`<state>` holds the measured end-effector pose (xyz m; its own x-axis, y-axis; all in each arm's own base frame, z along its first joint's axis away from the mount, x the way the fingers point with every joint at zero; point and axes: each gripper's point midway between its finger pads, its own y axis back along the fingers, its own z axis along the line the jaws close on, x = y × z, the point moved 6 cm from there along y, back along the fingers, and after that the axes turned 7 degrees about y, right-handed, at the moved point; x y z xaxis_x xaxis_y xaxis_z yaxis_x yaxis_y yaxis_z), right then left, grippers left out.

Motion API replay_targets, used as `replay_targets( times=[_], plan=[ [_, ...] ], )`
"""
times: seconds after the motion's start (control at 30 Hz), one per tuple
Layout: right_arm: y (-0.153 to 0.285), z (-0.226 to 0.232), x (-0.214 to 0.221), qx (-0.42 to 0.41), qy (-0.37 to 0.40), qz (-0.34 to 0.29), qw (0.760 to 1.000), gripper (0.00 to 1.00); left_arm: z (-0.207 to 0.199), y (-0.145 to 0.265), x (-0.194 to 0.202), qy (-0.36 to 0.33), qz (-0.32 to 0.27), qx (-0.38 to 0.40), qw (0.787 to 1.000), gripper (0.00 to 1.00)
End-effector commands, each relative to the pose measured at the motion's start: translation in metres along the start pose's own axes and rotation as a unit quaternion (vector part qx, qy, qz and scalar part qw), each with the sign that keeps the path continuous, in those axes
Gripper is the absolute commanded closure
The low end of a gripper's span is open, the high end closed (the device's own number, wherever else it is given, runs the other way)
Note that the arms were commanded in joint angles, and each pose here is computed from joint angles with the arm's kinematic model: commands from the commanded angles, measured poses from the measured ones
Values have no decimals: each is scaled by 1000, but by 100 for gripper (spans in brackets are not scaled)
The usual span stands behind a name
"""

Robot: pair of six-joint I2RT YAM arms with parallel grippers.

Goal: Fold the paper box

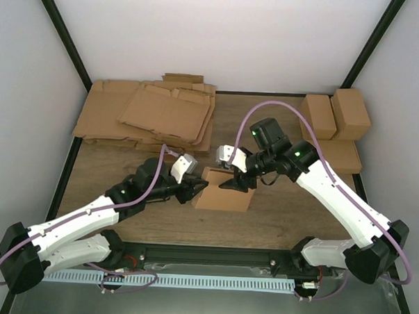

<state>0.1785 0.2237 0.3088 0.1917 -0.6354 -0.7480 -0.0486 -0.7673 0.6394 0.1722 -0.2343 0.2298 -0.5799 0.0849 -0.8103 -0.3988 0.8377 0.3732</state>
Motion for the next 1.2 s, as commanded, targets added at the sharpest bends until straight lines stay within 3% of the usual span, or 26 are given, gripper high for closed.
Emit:
replay_targets(
  times=[0.0, 0.13, 0.4, 0.5, 0.67, 0.97, 1.17],
  plan=[
    [-2, -8, 3, -20, 2, 2, 1000, 34, -6, 3, -3, -24, -16, 5, 1000, 73],
    [0, -12, 11, -40, -3, -3, 999, 32, -13, 8, -2, -41, -13, 21, 999, 73],
    [24, -32, 19, -1, -10, -36, 999, 29, -21, 20, -7, -40, -22, 21, 999, 74],
    [20, -22, 18, -46, -10, -60, 997, 21, -25, 26, -13, -42, -31, 24, 998, 74],
    [17, -14, 16, -88, 1, -94, 992, 20, -36, 36, -26, -59, -37, 37, 997, 74],
    [13, -9, 17, -99, -1, -88, 991, 26, -53, 50, -40, -110, -9, 55, 992, 74],
    [13, -7, 15, -99, 0, -80, 992, 44, -57, 57, -47, -141, -7, 51, 989, 73]
  ],
)
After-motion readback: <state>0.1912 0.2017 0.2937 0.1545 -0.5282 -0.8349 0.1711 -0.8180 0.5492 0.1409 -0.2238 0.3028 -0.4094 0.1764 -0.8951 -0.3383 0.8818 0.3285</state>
